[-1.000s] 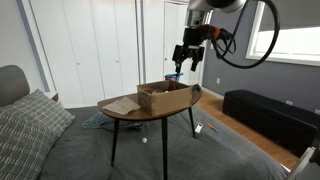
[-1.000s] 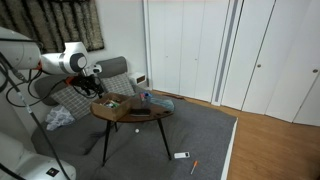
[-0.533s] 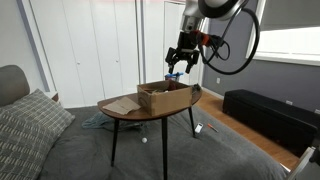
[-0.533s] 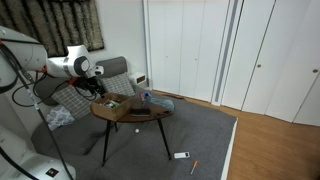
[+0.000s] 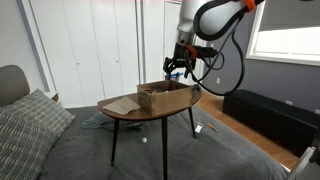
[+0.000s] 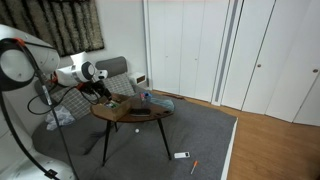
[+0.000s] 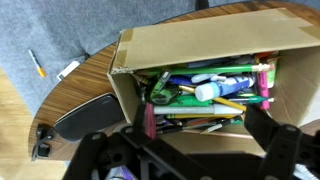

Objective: Shift the scissors to the small bin

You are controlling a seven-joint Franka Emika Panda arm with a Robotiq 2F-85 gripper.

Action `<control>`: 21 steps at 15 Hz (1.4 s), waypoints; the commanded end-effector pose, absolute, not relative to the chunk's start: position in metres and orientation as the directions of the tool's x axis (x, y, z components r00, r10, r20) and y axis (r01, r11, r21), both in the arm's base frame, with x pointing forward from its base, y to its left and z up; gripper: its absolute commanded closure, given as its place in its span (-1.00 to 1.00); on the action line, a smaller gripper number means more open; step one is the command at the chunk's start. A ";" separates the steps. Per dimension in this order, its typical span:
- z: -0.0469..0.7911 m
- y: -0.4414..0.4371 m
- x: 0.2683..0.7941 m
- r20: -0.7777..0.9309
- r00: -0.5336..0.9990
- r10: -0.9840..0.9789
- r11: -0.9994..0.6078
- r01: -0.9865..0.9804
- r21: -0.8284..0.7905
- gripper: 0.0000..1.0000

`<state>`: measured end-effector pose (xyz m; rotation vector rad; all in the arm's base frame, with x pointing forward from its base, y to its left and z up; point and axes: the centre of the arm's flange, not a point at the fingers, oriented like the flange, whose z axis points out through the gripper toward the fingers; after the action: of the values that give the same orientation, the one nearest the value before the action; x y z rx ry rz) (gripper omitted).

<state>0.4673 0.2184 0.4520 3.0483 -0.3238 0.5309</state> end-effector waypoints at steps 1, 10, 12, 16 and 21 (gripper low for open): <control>0.438 0.231 0.483 0.388 0.894 -0.224 -0.968 -0.251 0.020 -1.00; 0.409 0.232 0.516 0.450 0.864 -0.228 -0.954 -0.291 0.077 -0.35; 0.403 0.230 0.523 0.460 0.859 -0.227 -0.949 -0.301 0.095 -0.35; 0.391 0.227 0.535 0.470 0.850 -0.237 -0.941 -0.321 0.107 -0.32; 0.378 0.222 0.548 0.458 0.852 -0.253 -0.936 -0.335 0.108 -0.33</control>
<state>0.5352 0.2163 0.3856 2.8521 -0.4277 0.6365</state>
